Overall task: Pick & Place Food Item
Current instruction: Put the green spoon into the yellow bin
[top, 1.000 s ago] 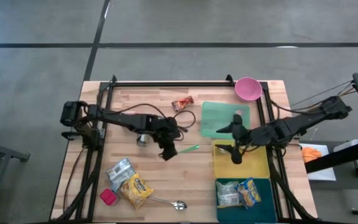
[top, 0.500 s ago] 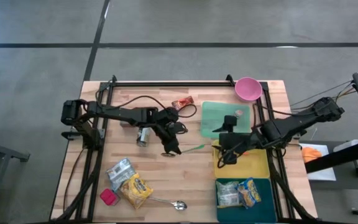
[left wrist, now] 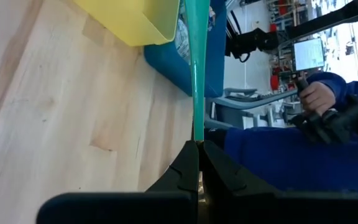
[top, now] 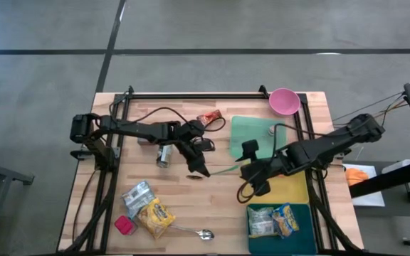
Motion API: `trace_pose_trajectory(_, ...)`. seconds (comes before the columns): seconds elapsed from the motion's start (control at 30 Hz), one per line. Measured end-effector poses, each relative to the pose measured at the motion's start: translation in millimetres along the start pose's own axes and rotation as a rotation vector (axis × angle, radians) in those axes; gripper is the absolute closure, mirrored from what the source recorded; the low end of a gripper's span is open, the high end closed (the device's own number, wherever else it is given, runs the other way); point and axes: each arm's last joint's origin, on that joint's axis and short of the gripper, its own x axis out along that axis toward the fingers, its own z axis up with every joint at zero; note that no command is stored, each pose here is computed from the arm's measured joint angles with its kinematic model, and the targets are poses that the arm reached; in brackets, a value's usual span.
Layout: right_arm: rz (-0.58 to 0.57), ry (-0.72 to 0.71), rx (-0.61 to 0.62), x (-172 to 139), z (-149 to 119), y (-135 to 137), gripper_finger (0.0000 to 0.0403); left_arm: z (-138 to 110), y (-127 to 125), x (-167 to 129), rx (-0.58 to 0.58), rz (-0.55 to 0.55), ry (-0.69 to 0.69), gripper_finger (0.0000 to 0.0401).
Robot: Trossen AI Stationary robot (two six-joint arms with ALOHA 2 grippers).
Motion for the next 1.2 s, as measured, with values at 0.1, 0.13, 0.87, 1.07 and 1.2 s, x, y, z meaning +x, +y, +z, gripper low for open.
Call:
trace_pose_trajectory(0.1,0.003,0.012,-0.037,5.2,2.3,1.7,0.0120,1.4,-1.7,0.0,0.003,-0.020,-0.004,0.0396)
trace_pose_trajectory(0.13,0.004,0.021,-0.050,7.7,2.3,2.4,0.0120,1.8,-2.4,0.0,0.008,-0.030,-0.004,0.0396)
trace_pose_trajectory(0.87,-0.015,0.053,-0.071,22.0,6.9,-4.9,0.0270,3.4,-4.8,-0.2,0.029,-0.061,-0.005,0.0396)
trace_pose_trajectory(1.07,-0.011,0.052,-0.092,22.5,6.9,-4.7,0.0310,3.6,-5.2,-0.3,0.032,-0.066,-0.005,0.0396)
trace_pose_trajectory(1.2,-0.011,0.048,-0.097,21.9,7.6,-5.0,0.0343,3.5,-5.2,-0.3,0.032,-0.068,-0.002,0.0396)
